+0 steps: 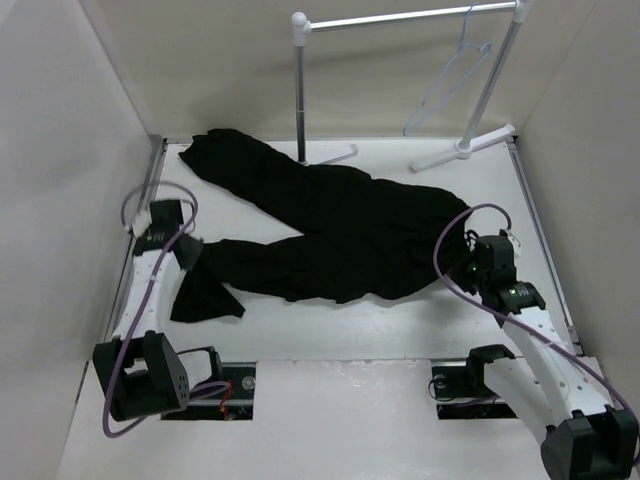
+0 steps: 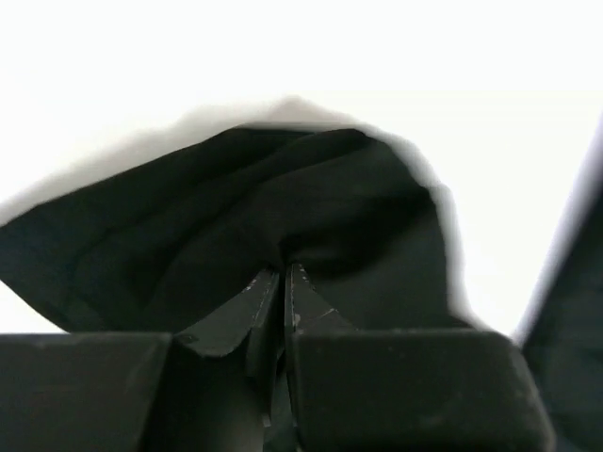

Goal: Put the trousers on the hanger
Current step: Flatten out the trousers at the center of the board.

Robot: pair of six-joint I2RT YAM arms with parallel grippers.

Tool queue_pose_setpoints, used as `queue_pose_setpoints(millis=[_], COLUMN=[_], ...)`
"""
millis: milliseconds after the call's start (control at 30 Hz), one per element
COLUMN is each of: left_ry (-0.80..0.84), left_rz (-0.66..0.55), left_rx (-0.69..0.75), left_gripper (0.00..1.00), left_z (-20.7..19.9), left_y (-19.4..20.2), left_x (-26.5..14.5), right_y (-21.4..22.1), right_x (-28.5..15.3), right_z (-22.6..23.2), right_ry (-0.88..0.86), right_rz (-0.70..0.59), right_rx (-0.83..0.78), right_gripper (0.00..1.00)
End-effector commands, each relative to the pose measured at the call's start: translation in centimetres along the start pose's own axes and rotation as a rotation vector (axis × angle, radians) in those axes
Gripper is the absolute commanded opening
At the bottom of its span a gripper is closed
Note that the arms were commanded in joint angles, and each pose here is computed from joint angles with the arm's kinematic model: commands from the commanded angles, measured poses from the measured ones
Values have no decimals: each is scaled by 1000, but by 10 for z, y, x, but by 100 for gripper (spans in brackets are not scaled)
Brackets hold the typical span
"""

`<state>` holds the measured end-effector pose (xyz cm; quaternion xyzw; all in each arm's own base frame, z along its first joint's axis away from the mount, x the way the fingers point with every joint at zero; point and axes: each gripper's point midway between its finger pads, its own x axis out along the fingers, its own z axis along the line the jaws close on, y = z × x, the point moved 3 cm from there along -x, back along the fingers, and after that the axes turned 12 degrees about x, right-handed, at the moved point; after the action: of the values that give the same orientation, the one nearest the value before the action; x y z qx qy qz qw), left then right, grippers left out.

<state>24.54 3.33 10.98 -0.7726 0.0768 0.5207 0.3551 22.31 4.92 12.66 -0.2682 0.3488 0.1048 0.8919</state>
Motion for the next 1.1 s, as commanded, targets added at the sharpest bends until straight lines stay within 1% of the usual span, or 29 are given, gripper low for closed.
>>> queue_pose_setpoints(millis=[0,33,100,200,333,400,433,533,600,667,733,767,800,867,900,967,1067], left_ry=[182,173,142,51,-41,-67,-74,-37,65,137,167,164,156,93,70,43,5], left_rz=[-310,-333,-353,-369,-332,-309,-285,-164,-182,-200,-204,-217,-232,-283,-306,-311,-265], left_rx=[113,169,264,394,486,518,540,590,604,626,662,660,648,533,454,285,64], left_gripper=[3,3,3,4,5,7,12,33,36,41,51,55,60,66,67,67,67], left_z=[-69,-76,-80,-68,-44,-36,-34,-45,-71,-95,-110,-110,-105,-78,-62,-32,4], left_y=[-95,-101,-101,-94,-81,-74,-68,-47,-41,-38,-32,-33,-33,-49,-58,-71,-81], left_x=[-73,-86,-102,-114,-113,-107,-100,-72,-70,-75,-84,-85,-87,-86,-84,-76,-51], right_y=[1,2,4,7,9,10,11,12,12,13,12,12,12,11,12,12,15], right_x=[-2,-3,-4,-7,-8,-7,-7,-7,-6,-6,-7,-7,-7,-6,-6,-5,-2], right_z=[4,2,-3,-8,-7,-8,-8,-7,-5,0,4,6,7,10,11,12,8], right_ry=[-38,-36,-29,-27,-27,-20,-22,-18,-17,-22,-29,-32,-35,-43,-45,-49,-36], right_rz=[-6,-7,-4,-2,7,14,13,20,28,34,35,33,32,33,35,38,46], right_rx=[-3,-4,-3,-1,-3,-4,-7,-13,-19,-24,-33,-35,-36,-37,-38,-42,-51], right_gripper=[2,2,2,2,2,2,2,2,2,2,2,3,3,3,3,3,2])
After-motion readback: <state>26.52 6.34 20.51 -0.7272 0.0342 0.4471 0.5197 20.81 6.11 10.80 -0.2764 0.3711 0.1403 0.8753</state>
